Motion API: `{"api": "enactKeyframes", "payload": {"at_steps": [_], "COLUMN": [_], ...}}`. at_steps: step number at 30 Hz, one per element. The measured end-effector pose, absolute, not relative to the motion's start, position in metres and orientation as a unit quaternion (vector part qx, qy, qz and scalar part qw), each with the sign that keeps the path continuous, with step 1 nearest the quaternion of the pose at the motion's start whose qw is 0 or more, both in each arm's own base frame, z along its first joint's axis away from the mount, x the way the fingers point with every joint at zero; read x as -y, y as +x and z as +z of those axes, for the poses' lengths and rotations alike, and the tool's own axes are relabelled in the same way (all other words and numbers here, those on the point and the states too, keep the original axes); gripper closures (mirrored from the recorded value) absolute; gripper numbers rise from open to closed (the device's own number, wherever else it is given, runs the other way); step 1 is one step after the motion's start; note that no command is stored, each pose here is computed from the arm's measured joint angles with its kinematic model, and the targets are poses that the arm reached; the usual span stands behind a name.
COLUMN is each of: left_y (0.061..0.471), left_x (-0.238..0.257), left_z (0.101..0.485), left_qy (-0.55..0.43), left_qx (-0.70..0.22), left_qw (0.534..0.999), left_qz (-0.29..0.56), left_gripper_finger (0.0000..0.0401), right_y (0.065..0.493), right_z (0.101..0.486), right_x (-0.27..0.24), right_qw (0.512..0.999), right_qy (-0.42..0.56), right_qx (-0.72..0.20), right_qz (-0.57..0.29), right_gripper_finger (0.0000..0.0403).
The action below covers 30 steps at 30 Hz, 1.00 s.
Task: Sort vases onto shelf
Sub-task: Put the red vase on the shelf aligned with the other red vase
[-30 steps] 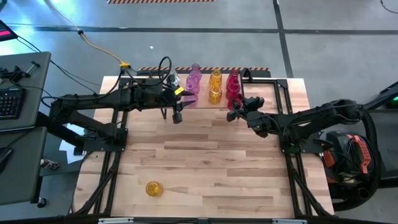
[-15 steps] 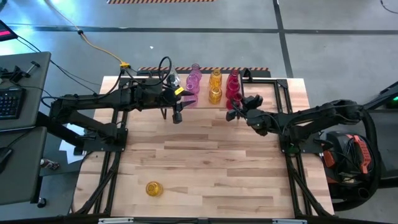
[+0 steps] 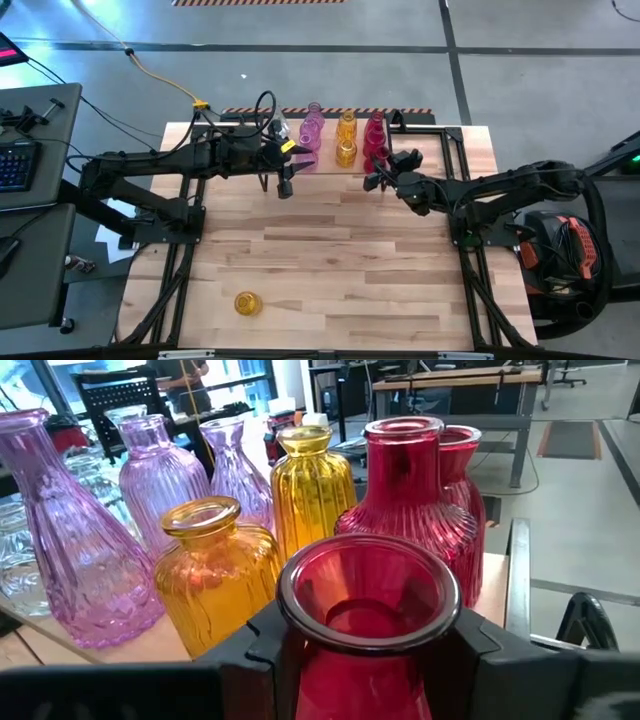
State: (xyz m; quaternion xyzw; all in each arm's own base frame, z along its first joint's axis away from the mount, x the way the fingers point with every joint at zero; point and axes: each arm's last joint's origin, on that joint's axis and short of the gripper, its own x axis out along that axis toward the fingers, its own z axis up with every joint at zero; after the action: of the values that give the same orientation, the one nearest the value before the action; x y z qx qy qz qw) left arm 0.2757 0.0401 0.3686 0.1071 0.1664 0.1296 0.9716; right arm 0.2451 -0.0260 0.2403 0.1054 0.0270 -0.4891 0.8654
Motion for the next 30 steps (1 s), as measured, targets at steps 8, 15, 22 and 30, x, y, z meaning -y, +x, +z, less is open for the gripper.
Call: {"api": "enactKeyframes", "payload": {"at_steps": [8,15,22,30], "left_y": [0.2757,0.2757,0.2757,0.2757], "left_x": [-0.0401,-0.0401,-0.0401,-0.0401], "left_z": [0.3686,0.3685,0.3685,0.3685], "left_qy": [0.107,0.107,0.107,0.107], "left_qx": [-0.166,-0.167,-0.167,-0.167], "left_qw": [0.972,0.972,0.972,0.972], "left_qz": [0.13,0.13,0.13,0.13], "left_gripper_finger": [0.0281,0.0281,0.0281,0.0281], "right_y": [0.2446,0.2456,0.2461,0.2457], "right_z": [0.2403,0.2414,0.2424,0.2398], "right_x": [0.0314,0.0317,0.0317,0.0315], "right_qw": [0.862,0.868,0.871,0.874], "right_qy": [0.104,0.11,0.098,0.092], "right_qx": [-0.028,-0.025,-0.028,-0.043], "right_qz": [-0.496,-0.483,-0.48,-0.476], "right_gripper_finger": [0.0273,0.0273,0.0273,0.0273]}}
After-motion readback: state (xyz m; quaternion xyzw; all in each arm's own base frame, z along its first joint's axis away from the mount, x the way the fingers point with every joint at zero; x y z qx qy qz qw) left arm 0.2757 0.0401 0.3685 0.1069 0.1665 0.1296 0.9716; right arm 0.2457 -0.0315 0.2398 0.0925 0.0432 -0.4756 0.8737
